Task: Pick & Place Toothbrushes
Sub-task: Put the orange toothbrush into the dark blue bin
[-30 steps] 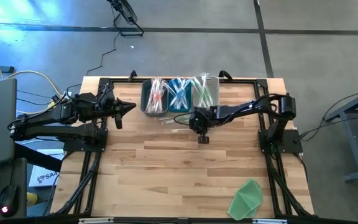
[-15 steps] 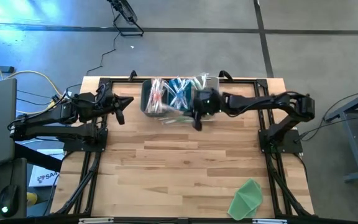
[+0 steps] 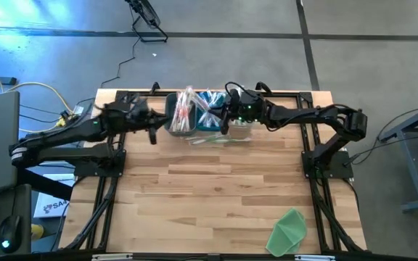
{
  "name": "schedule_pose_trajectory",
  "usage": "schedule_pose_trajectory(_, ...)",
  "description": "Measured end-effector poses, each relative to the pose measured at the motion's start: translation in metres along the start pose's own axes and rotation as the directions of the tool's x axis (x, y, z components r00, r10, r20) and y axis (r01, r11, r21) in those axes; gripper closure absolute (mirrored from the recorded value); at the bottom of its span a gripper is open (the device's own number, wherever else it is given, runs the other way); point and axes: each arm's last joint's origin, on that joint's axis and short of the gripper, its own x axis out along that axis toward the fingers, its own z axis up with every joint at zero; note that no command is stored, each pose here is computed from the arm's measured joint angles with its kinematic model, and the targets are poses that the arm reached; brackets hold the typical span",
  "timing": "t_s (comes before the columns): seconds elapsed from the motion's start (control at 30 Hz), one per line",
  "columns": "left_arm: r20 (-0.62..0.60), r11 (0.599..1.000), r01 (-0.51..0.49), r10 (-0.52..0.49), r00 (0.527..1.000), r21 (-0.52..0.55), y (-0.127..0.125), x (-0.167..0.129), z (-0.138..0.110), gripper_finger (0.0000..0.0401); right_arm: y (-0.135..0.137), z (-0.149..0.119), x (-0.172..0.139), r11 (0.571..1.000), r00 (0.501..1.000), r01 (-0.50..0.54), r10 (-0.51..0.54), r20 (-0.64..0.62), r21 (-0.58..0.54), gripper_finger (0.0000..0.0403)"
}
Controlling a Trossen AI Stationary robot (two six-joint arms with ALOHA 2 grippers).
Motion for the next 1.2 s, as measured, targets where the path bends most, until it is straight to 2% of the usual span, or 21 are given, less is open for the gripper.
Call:
schedule_pose_trajectory(0.17, 0.046, 0.999, -0.044, 0.044, 0.998, -0.007, 0.013, 0.029, -0.004, 0.0401, -0.009, 0.001, -0.001, 1.0, 1.0, 0.008, -0.008, 0.004, 0.001, 0.0388)
schedule_pose_trajectory(0.3, 0.09, 1.0, 0.014, -0.015, 0.996, 0.006, 0.022, 0.043, -0.002, 0.0401, -0.015, 0.003, -0.002, 0.999, 0.998, -0.054, 0.054, 0.013, 0.004, 0.0388)
schedule_pose_trajectory(0.47, 0.086, 1.0, -0.007, 0.007, 0.996, 0.002, 0.037, 0.058, -0.006, 0.0401, -0.017, 0.004, -0.002, 0.998, 0.998, -0.068, 0.068, 0.015, 0.004, 0.0388)
schedule_pose_trajectory(0.57, 0.104, 0.999, 0.04, -0.041, 0.994, 0.011, 0.045, 0.068, -0.007, 0.0401, -0.016, 0.004, -0.003, 0.995, 0.995, -0.095, 0.095, 0.012, -0.01, 0.0388)
schedule_pose_trajectory(0.83, 0.221, 0.99, 0.122, -0.136, 0.966, 0.076, 0.063, 0.082, -0.003, 0.0401, -0.02, 0.004, -0.003, 0.994, 0.994, -0.105, 0.106, 0.013, -0.038, 0.0388)
schedule_pose_trajectory(1.03, 0.226, 0.991, 0.111, -0.126, 0.966, 0.077, 0.067, 0.086, -0.005, 0.04, -0.03, 0.006, -0.005, 0.997, 0.997, -0.076, 0.077, 0.023, -0.033, 0.0388)
schedule_pose_trajectory(1.2, 0.222, 0.992, 0.116, -0.122, 0.967, 0.042, 0.067, 0.088, -0.006, 0.0365, -0.031, 0.006, -0.005, 0.997, 0.997, -0.074, 0.075, 0.024, -0.035, 0.0388)
